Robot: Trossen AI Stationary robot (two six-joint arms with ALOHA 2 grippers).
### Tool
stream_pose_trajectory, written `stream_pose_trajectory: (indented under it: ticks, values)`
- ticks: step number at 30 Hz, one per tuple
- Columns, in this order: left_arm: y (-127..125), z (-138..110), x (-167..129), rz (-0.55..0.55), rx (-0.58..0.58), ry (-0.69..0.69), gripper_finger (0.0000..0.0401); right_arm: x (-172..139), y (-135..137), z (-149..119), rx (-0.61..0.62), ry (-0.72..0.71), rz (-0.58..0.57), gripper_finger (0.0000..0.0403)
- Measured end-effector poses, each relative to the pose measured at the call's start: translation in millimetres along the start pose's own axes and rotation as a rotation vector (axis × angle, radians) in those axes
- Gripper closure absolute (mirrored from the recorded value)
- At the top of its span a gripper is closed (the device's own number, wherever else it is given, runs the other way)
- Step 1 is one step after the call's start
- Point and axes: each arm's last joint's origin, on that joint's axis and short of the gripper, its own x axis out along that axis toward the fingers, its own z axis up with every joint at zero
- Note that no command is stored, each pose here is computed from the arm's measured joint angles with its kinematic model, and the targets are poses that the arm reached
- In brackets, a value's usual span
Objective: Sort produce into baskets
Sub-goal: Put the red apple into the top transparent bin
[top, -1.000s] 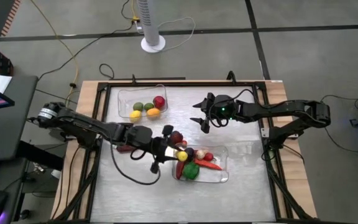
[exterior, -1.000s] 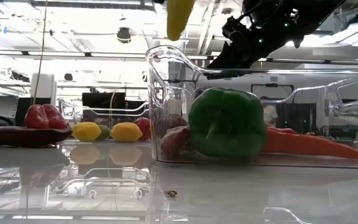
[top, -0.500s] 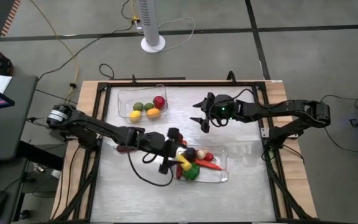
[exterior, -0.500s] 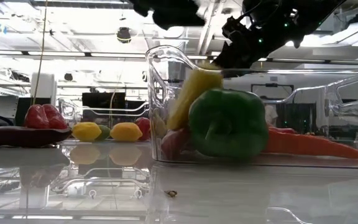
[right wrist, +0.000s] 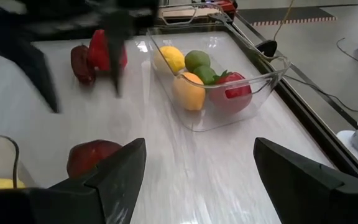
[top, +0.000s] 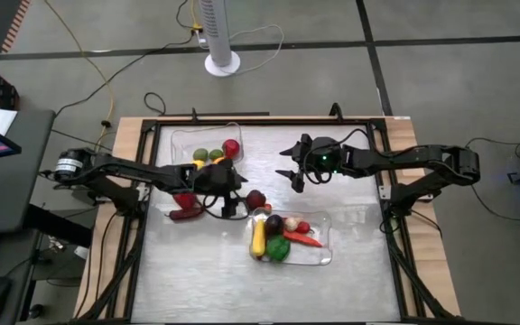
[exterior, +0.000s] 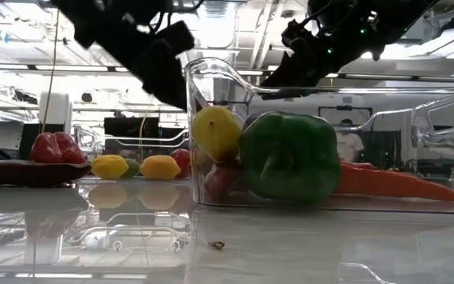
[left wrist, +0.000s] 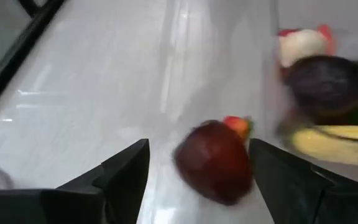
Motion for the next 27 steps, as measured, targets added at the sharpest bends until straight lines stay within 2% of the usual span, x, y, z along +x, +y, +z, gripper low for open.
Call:
stream_pose_trajectory:
  ticks: [3, 7, 10, 12, 15, 27]
  values:
    - [4, -14, 4, -0.007, -0.018, -0.043, 0.0123, 0, 0, 1, 0.0, -0.006, 0.0, 0.0078]
    - [4, -17, 8, -0.037, -0.039, -0.119, 0.0093, 0, 0, 1, 0.001, -0.009, -0.001, 0.0078]
    - [3, -28, 20, -0.035, -0.037, -0.075, 0.0072, 0, 0, 1, 0.0, -0.01, -0.001, 0.0078]
    - [2, -29, 28, -0.046, -0.031, -0.097, 0.0063, 0, 0, 1, 0.001, -0.009, -0.001, 0.0078]
    - [0, -29, 38, -0.06, -0.026, -0.138, 0.0058, 0, 0, 0, 0.001, -0.006, 0.0, 0.0078]
    - [-2, -54, 69, -0.083, -0.054, -0.068, 0.0064, 0, -1, 0, 0.001, -0.002, -0.002, 0.0078]
